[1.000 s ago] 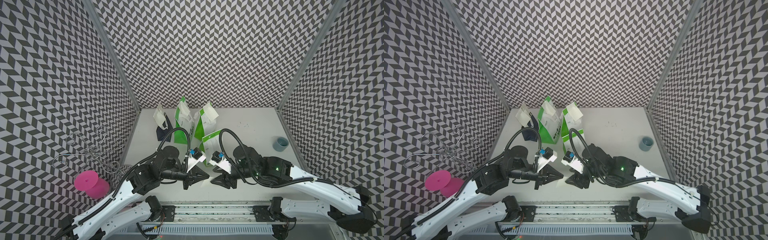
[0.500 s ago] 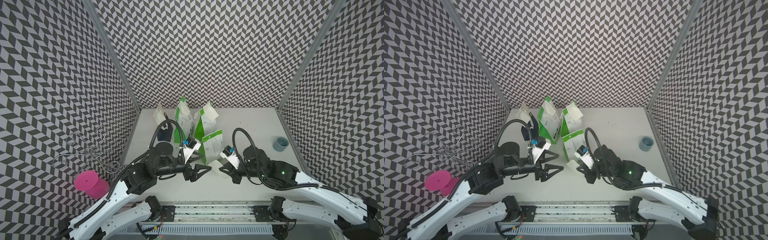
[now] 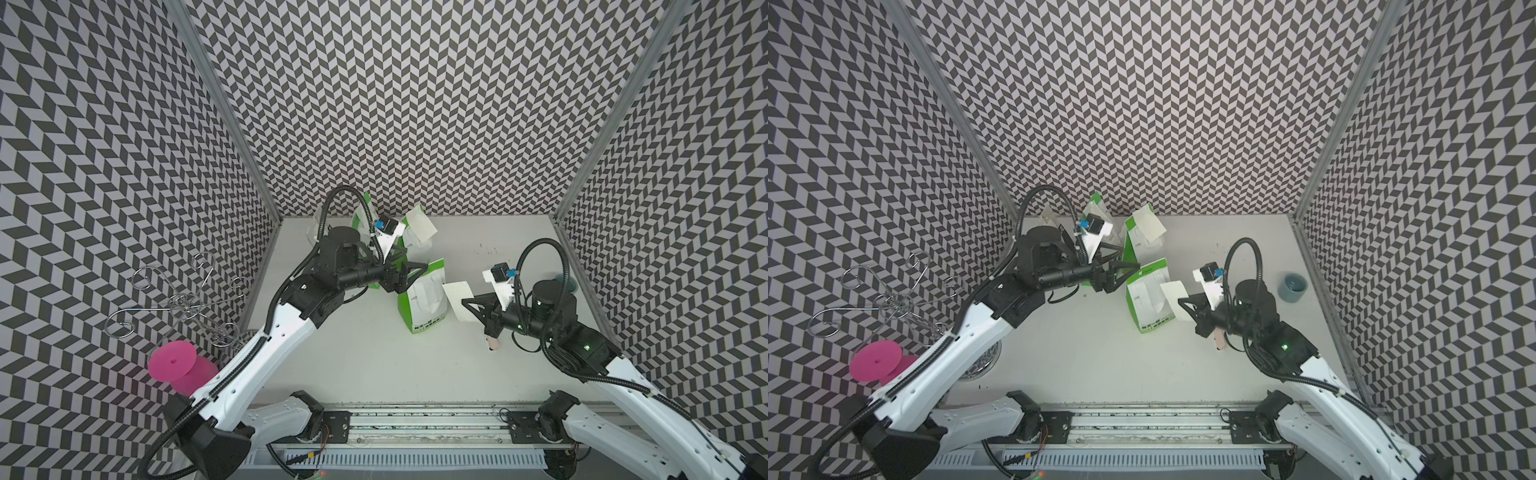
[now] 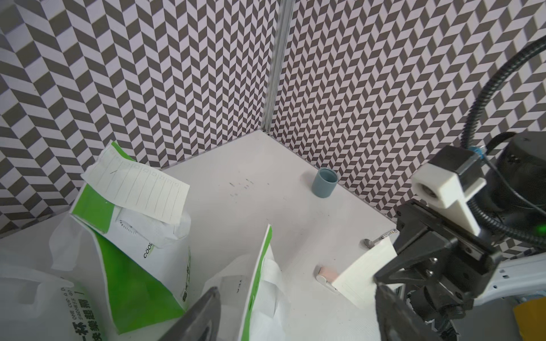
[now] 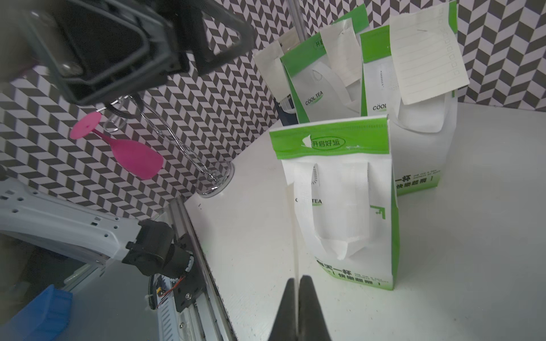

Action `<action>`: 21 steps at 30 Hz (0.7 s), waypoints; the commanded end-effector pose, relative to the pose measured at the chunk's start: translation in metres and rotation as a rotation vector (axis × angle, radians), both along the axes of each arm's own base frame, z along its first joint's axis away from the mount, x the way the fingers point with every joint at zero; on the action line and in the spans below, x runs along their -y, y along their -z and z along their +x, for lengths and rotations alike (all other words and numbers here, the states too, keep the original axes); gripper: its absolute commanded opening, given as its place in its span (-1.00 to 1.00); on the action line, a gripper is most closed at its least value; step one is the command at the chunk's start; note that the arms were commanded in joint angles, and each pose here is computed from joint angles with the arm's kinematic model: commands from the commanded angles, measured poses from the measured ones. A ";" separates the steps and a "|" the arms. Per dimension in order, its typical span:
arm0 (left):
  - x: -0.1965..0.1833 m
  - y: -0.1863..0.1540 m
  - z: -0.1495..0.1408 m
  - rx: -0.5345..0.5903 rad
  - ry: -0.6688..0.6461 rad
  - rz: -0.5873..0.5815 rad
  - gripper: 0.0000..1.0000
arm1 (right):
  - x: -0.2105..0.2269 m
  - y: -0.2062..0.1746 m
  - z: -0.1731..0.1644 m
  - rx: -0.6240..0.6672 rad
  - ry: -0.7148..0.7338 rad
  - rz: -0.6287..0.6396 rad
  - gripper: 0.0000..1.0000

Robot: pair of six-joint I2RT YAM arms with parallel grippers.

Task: Staple the receipts to the bags
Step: Pick up the receipt from the center of the board, then hold the receipt from the takeout bag.

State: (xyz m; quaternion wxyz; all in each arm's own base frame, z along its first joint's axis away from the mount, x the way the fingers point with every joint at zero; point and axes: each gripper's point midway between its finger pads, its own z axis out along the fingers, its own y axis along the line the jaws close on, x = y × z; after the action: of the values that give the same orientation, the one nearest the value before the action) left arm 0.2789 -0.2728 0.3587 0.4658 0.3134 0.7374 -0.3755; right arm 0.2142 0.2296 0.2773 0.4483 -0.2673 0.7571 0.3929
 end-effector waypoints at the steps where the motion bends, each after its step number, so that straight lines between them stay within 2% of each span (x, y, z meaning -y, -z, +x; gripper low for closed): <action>1: -0.002 -0.015 0.007 0.042 0.020 -0.009 0.63 | -0.022 -0.022 -0.006 0.044 -0.153 0.115 -1.00; 4: -0.015 -0.007 0.015 0.020 -0.010 -0.011 0.63 | -0.029 -0.016 -0.003 0.030 -0.182 0.116 -1.00; 8: -0.027 0.002 0.011 0.010 0.023 -0.067 0.63 | -0.036 -0.007 0.000 0.015 -0.206 0.151 -1.00; 13: -0.022 0.012 0.004 0.002 0.101 -0.116 0.63 | -0.044 0.000 0.007 -0.012 -0.226 0.165 -1.00; 21: -0.013 0.040 0.014 -0.056 0.127 -0.103 0.61 | -0.055 -0.010 0.016 -0.007 -0.258 0.186 -1.00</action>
State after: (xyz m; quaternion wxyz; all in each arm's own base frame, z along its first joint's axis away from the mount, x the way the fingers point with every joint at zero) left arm 0.2934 -0.2547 0.3134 0.4291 0.3098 0.7276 -0.4364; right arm 0.2259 0.2792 0.2554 0.3774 -0.3035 0.7165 0.5021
